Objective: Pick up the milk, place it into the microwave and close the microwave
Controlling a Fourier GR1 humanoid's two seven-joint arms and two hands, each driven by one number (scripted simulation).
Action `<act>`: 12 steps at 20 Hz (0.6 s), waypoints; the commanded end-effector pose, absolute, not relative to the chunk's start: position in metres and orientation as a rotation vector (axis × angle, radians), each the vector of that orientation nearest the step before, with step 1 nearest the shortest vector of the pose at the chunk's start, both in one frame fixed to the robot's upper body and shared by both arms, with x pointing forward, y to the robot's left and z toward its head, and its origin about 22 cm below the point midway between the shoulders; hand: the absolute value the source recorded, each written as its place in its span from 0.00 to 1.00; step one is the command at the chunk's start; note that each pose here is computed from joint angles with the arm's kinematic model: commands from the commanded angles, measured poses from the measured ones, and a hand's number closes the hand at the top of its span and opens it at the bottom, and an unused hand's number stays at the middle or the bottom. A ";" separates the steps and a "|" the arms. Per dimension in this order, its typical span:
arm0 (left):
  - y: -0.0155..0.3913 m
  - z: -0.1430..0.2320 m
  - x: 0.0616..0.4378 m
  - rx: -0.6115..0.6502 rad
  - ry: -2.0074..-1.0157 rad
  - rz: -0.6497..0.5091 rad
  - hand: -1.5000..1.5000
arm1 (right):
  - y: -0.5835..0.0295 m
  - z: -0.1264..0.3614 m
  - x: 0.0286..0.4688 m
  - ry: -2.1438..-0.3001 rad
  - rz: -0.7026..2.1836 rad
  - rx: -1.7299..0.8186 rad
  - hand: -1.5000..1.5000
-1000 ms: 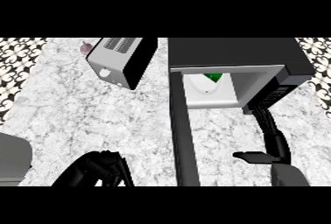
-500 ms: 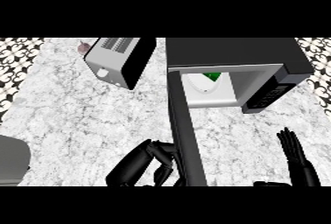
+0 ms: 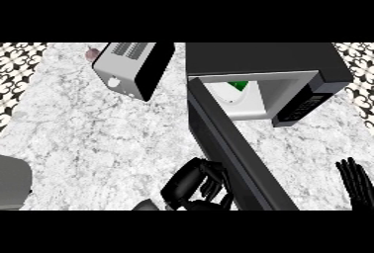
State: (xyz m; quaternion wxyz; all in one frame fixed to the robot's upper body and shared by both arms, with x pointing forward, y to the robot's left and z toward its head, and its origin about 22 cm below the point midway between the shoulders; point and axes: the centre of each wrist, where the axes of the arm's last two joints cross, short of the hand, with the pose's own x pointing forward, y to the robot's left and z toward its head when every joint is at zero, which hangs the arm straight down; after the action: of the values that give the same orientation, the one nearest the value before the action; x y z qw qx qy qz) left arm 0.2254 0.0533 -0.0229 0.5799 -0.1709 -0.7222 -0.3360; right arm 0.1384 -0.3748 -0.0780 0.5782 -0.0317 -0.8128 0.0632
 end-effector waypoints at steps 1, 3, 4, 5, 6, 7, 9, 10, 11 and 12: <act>0.043 -0.047 0.224 -0.346 -1.740 -0.749 1.00 | -0.373 -0.053 0.136 -1.991 0.160 0.088 0.00; 0.034 -0.045 0.222 -0.373 -1.759 -0.731 1.00 | -0.377 -0.043 0.136 -2.032 0.150 0.117 0.00; 0.041 -0.050 0.239 -0.335 -1.756 -0.710 1.00 | -0.384 -0.037 0.126 -2.015 0.159 0.115 0.00; 0.036 -0.051 0.232 -0.343 -1.756 -0.719 1.00 | -0.368 -0.037 0.129 -2.015 0.165 0.161 0.00; 0.031 -0.058 0.220 -0.344 -1.752 -0.724 1.00 | -0.371 -0.026 0.139 -2.030 0.163 0.137 0.00; 0.030 -0.052 0.233 -0.318 -1.763 -0.722 1.00 | -0.356 -0.022 0.139 -2.030 0.181 0.159 0.00; 0.027 -0.051 0.239 -0.325 -1.715 -0.699 1.00 | -0.369 -0.014 0.137 -2.025 0.194 0.177 0.00; 0.024 -0.054 0.230 -0.335 -1.702 -0.707 1.00 | -0.365 0.000 0.139 -2.039 0.222 0.197 0.00; 0.023 -0.052 0.237 -0.336 -1.690 -0.719 1.00 | -0.370 -0.001 0.142 -2.042 0.218 0.196 0.00; 0.022 -0.049 0.243 -0.336 -1.688 -0.710 1.00 | -0.368 0.011 0.145 -2.059 0.238 0.204 0.00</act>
State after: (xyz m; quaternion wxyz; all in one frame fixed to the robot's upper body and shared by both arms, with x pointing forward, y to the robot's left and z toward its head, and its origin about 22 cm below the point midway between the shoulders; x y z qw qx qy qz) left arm 0.2359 0.0281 -0.0484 0.5831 -0.1485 -0.7389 -0.3033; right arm 0.1399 -0.3693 -0.0109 0.5325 0.0430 -0.8418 0.0780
